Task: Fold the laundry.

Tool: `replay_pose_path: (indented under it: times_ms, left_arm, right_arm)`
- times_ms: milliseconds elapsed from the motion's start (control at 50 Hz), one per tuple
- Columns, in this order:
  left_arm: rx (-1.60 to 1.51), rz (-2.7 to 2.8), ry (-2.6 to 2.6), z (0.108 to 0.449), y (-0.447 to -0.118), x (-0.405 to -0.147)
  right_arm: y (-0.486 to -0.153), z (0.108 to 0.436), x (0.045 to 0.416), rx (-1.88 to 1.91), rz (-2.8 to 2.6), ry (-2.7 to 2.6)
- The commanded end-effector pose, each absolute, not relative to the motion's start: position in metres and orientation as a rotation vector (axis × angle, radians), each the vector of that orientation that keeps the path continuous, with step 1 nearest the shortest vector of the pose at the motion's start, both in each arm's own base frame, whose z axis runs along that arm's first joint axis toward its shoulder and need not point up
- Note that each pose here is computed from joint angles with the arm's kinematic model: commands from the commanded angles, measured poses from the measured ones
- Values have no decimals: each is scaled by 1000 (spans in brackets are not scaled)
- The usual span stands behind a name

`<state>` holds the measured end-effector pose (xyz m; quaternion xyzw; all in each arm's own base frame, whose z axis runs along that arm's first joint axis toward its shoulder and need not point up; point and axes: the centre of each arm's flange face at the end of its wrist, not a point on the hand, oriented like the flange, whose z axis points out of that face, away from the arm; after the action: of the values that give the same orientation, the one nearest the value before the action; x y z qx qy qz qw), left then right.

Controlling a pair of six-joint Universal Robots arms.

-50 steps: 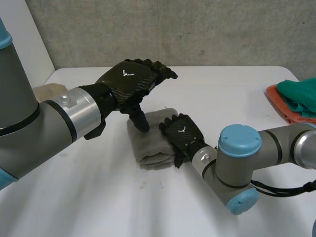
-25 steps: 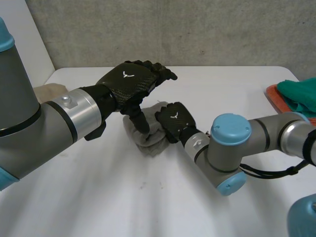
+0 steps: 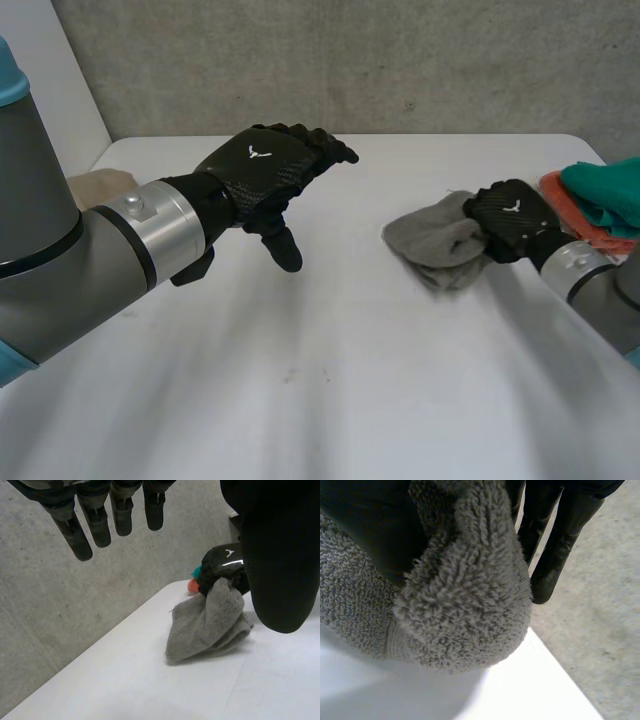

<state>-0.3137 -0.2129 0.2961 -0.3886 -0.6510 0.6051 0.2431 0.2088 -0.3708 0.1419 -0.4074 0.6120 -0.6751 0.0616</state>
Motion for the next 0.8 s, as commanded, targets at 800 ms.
replay_pose_path:
  times_ms: [800]
  left_arm:
    - [-1005, 1616, -1816, 290, -215, -314]
  right_arm:
    - [-524, 119, -24, -525, -2307, 1866]
